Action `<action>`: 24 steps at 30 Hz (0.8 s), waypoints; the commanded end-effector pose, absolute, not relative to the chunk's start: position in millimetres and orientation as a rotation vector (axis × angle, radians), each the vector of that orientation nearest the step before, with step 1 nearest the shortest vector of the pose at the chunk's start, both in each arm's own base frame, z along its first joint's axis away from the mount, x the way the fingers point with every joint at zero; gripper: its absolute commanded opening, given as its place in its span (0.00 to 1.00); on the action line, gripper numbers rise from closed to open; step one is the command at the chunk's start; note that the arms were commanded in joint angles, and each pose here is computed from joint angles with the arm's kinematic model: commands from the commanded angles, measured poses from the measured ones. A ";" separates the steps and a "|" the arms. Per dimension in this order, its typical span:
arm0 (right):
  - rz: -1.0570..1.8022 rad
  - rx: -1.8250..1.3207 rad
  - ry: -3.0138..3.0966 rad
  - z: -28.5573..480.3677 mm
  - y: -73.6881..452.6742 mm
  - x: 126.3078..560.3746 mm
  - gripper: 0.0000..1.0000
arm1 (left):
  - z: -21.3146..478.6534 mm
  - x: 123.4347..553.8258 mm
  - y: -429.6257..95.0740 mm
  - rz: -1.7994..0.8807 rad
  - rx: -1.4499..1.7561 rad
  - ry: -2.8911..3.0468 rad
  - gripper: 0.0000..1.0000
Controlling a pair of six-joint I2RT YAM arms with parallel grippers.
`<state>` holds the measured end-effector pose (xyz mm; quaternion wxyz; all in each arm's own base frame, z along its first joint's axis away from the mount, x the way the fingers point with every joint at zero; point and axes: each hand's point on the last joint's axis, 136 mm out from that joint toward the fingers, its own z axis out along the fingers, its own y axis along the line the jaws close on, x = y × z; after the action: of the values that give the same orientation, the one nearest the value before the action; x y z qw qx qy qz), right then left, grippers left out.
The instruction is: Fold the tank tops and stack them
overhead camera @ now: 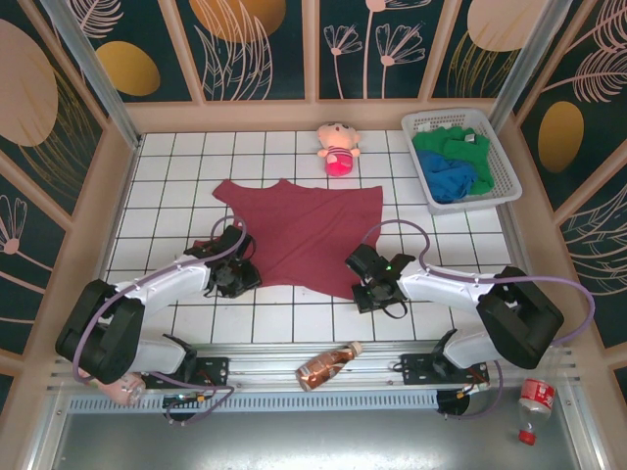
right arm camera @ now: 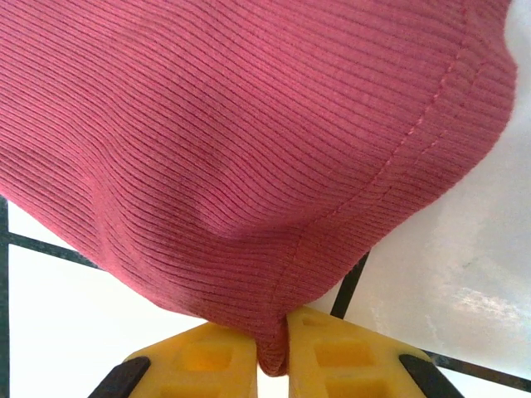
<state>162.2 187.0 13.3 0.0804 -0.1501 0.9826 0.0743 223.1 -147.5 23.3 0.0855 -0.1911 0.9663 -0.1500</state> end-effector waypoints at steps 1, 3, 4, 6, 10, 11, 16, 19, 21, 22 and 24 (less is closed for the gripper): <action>0.211 -0.449 2.960 6.8 180.9 154.2 0.14 | 26.8 234.0 -145.1 -0.402 -0.529 2.851 0.34; 0.212 -0.449 2.962 6.4 180.4 153.3 0.14 | 22.3 231.9 -143.8 -0.395 -0.533 2.859 0.34; 0.212 -0.449 2.962 6.4 180.3 153.3 0.13 | 18.8 230.3 -143.8 -0.395 -0.533 2.867 0.33; 0.215 -0.450 2.964 6.1 180.5 152.8 0.11 | 14.5 229.0 -144.9 -0.402 -0.531 2.877 0.32; 0.227 -0.448 2.964 9.3 180.8 151.7 0.08 | 17.2 230.2 -143.4 -0.379 -0.513 2.880 0.18; 0.230 -0.444 2.964 11.2 180.6 151.3 0.07 | 20.6 231.5 -143.0 -0.372 -0.509 2.877 0.13; 0.282 -0.443 2.983 20.3 183.2 143.6 0.05 | 28.5 219.5 -138.3 -0.368 -0.517 2.898 0.05; 0.282 -0.431 3.012 25.9 182.8 139.9 0.05 | 27.7 204.9 -132.2 -0.355 -0.517 2.930 0.04; 0.292 -0.414 2.993 34.7 182.8 142.1 0.05 | 32.5 201.5 -128.4 -0.333 -0.510 2.935 0.04; 0.310 -0.398 2.971 40.8 183.6 145.6 0.05 | 36.5 202.0 -127.9 -0.327 -0.503 2.934 0.04; 0.342 -0.375 2.940 52.0 184.9 153.0 0.04 | 43.7 204.6 -131.6 -0.348 -0.492 2.933 0.05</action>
<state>147.9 183.9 31.0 0.0658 -0.1411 0.9827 0.1006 213.5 -136.9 36.8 0.0901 -0.1730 0.9719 -0.1320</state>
